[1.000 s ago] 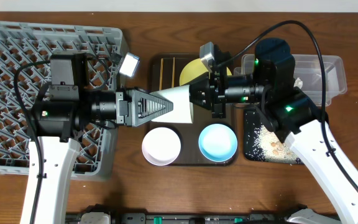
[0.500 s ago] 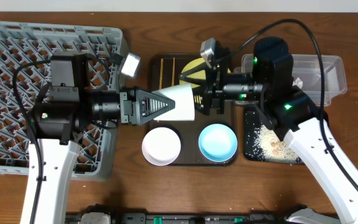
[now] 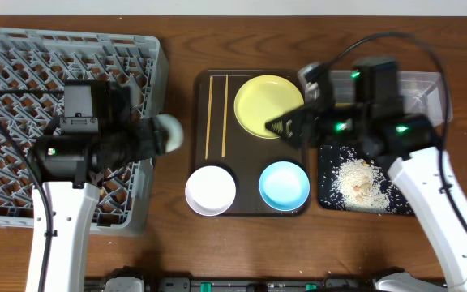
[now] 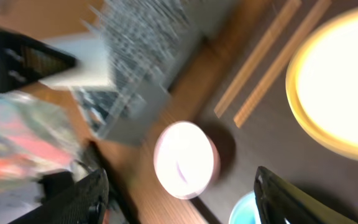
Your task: Sort waste into correct bins and load items into the dishwasher
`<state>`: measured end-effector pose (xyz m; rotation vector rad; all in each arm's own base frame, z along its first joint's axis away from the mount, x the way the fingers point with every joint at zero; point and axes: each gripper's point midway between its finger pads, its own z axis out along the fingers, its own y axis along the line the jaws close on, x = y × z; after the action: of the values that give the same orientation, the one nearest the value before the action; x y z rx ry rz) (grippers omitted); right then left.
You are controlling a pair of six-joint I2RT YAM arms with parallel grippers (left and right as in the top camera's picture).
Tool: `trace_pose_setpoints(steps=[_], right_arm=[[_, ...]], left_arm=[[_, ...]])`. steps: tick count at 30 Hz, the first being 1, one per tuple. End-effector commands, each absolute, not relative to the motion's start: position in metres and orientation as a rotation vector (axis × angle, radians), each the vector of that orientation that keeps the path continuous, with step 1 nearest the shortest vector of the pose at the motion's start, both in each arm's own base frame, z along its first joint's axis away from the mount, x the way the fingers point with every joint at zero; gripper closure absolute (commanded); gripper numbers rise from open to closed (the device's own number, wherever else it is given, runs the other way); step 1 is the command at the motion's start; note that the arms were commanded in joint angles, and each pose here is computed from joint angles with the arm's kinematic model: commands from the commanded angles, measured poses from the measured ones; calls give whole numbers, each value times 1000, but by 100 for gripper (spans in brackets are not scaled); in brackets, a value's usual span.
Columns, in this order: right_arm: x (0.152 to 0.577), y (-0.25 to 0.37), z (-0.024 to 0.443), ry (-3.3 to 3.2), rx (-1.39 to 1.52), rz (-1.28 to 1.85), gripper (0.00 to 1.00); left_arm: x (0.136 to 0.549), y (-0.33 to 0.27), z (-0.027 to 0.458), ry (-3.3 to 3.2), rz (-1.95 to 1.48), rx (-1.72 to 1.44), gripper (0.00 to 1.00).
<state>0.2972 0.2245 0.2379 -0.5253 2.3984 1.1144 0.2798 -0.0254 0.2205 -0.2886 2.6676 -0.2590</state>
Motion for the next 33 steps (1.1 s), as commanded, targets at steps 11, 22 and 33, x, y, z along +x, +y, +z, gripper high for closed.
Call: trace_pose_setpoints(steps=[11,22,33], right_arm=[[277,248,181,2589,-651,708,24],[278,249,181,2584,-651,709,24],[277,248,180,2593,-652,708,24]], left_arm=[[201,85,202,2691,425,-987,43],[197,127,161,2535,103,-1410,43],[194,159,152,2417,181,-1527,39]])
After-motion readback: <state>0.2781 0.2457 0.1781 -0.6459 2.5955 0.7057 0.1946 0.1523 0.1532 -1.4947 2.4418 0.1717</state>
